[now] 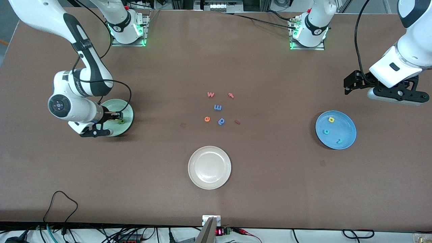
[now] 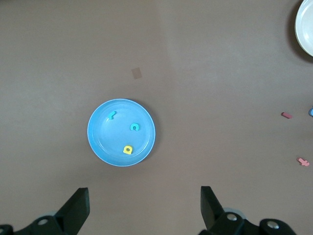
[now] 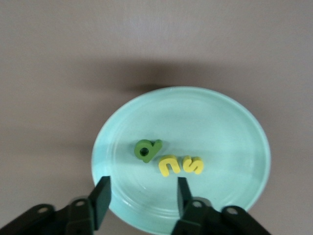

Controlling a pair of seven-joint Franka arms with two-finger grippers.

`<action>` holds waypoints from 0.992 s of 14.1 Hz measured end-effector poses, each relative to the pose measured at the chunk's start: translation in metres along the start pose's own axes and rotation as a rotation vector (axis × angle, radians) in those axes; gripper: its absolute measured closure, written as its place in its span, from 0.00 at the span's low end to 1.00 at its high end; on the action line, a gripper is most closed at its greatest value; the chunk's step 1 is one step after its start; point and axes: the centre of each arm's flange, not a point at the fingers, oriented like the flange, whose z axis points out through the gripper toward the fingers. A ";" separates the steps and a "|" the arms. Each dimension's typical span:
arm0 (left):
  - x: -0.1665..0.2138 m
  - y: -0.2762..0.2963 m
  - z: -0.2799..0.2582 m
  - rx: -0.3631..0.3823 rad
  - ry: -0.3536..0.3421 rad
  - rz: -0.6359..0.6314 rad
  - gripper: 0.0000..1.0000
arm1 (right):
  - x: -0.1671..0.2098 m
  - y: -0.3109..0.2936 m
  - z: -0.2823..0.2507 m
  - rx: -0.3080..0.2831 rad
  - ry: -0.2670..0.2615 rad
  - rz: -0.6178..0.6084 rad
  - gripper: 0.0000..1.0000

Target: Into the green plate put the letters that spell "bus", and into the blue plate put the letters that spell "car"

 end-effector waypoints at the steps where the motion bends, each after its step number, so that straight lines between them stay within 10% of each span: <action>1: 0.000 0.000 0.000 0.000 0.000 0.000 0.00 | -0.001 0.000 -0.031 -0.008 0.019 0.002 0.20; 3: 0.000 0.000 0.000 0.000 0.000 0.001 0.00 | -0.007 0.002 -0.107 -0.026 0.061 0.011 0.01; 8: 0.000 0.004 -0.001 0.001 0.002 0.007 0.00 | -0.037 0.015 -0.269 0.004 0.134 0.065 0.00; 14: 0.000 0.007 -0.001 0.001 0.003 0.013 0.00 | -0.069 0.038 -0.322 0.012 0.169 0.102 0.00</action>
